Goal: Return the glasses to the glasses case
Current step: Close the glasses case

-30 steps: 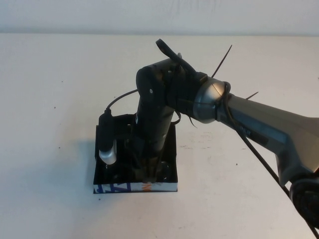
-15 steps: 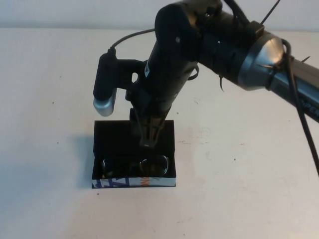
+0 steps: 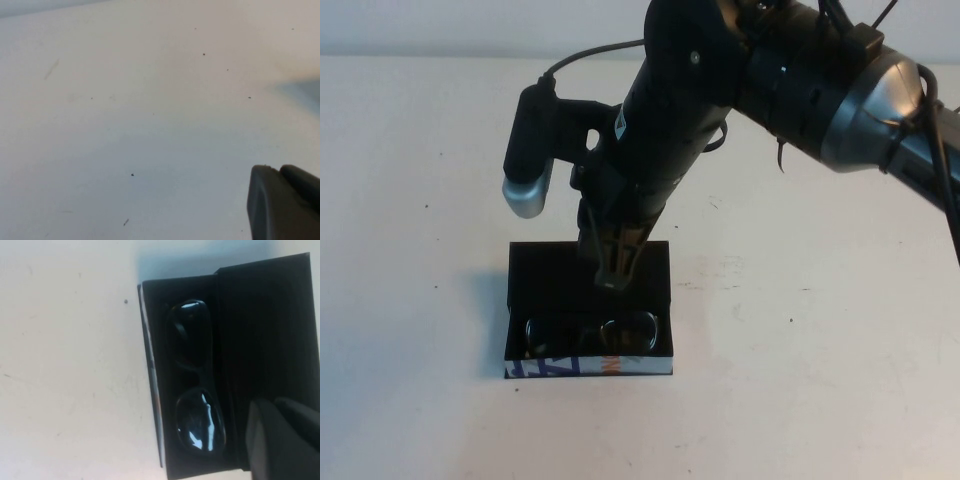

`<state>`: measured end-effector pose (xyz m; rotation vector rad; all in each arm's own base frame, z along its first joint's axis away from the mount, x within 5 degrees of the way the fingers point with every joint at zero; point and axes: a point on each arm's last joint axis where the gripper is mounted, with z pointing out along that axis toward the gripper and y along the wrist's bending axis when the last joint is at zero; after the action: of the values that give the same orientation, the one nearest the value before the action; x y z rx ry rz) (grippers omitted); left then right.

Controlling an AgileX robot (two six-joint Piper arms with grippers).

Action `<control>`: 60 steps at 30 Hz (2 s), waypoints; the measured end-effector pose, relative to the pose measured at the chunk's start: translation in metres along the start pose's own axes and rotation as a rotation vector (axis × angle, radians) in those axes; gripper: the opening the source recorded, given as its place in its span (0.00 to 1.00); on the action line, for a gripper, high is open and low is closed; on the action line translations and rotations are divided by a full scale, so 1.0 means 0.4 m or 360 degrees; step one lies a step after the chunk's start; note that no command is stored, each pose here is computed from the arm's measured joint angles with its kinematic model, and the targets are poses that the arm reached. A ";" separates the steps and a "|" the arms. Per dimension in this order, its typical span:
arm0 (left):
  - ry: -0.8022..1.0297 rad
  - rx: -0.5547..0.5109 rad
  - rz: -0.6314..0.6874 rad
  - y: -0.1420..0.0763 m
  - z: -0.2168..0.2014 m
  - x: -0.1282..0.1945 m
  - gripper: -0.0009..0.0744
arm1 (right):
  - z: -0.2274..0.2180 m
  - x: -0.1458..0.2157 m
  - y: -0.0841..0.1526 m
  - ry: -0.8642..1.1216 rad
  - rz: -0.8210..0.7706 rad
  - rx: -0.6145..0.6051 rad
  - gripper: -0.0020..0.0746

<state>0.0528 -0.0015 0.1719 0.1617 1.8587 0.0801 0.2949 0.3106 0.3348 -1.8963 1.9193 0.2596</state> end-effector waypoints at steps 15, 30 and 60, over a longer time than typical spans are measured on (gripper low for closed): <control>-0.0298 0.0152 -0.0927 -0.008 -0.005 -0.046 0.01 | 0.000 -0.002 0.002 -0.0010 0.0129 -0.0016 0.01; 0.0247 0.0504 -0.0830 -0.045 0.011 -0.206 0.01 | 0.006 0.022 -0.023 0.0051 0.0439 0.0043 0.01; 0.0903 0.1345 -0.0380 -0.199 0.373 -0.179 0.01 | 0.031 0.116 -0.165 -0.0163 0.1149 0.0140 0.01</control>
<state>0.2102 -0.0951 0.1855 0.5371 2.3557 -0.9199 0.3634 0.2708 0.3147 -1.0445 2.4203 0.4600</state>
